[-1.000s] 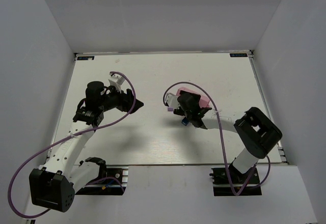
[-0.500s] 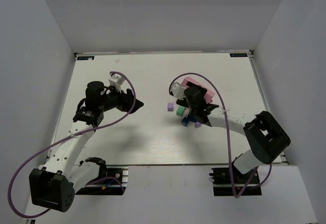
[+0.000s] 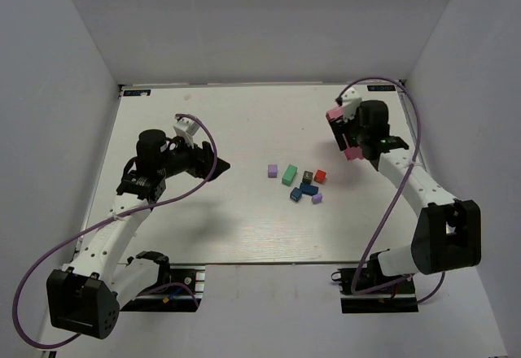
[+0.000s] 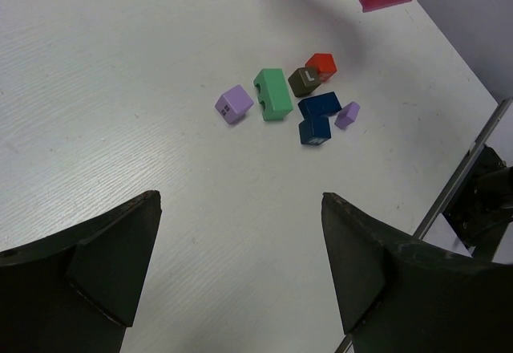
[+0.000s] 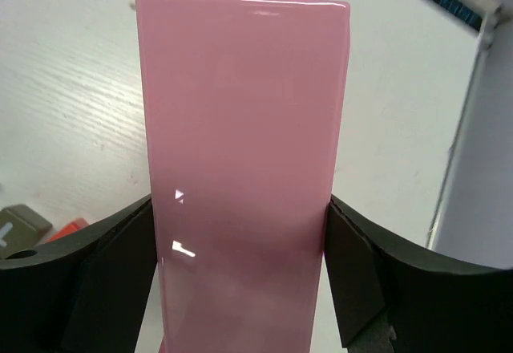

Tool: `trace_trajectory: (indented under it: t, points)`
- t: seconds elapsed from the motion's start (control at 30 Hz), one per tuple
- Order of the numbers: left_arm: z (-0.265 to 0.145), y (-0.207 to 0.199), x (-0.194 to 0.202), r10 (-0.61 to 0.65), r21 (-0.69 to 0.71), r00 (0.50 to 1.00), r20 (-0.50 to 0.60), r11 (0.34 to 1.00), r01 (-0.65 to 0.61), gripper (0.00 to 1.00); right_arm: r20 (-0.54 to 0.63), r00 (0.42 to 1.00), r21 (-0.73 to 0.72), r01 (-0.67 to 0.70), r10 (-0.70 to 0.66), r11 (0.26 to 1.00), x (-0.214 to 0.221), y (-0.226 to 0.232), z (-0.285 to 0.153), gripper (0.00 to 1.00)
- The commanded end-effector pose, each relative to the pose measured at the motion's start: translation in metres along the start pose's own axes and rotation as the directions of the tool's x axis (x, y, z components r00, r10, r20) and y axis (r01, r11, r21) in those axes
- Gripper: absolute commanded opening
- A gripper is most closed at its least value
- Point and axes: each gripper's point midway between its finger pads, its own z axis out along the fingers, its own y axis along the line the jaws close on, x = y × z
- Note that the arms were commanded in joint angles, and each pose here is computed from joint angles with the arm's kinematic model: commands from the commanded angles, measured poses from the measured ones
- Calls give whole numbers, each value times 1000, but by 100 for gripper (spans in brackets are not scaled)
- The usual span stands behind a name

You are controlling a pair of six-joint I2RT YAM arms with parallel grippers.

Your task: Build the wood block tower

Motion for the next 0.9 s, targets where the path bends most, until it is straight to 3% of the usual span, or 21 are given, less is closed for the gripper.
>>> trace_trajectory:
  t: [0.0,0.27,0.47,0.7,0.87]
  points:
    - [-4,-11,-9,25,41,999,34,999,-27,91,-10,984,-165,-178,179,970,0,4,-14,0]
    - [-5,-15,-8,31,62,999,39,998,-33,91,-122,910,-313,-413,395,855,37,-29,-18,0]
    - [-5,-15,-8,31,62,999,39,998,-33,91,-245,830,-423,-556,501,715,70,-30,-9,0]
    - [-5,-15,-8,31,62,999,39,998,-33,91,-321,777,-534,-621,542,574,90,-19,2,0]
    - [-5,-15,-8,31,62,999,39,998,-33,91,-339,753,-556,-644,564,525,97,-19,7,0]
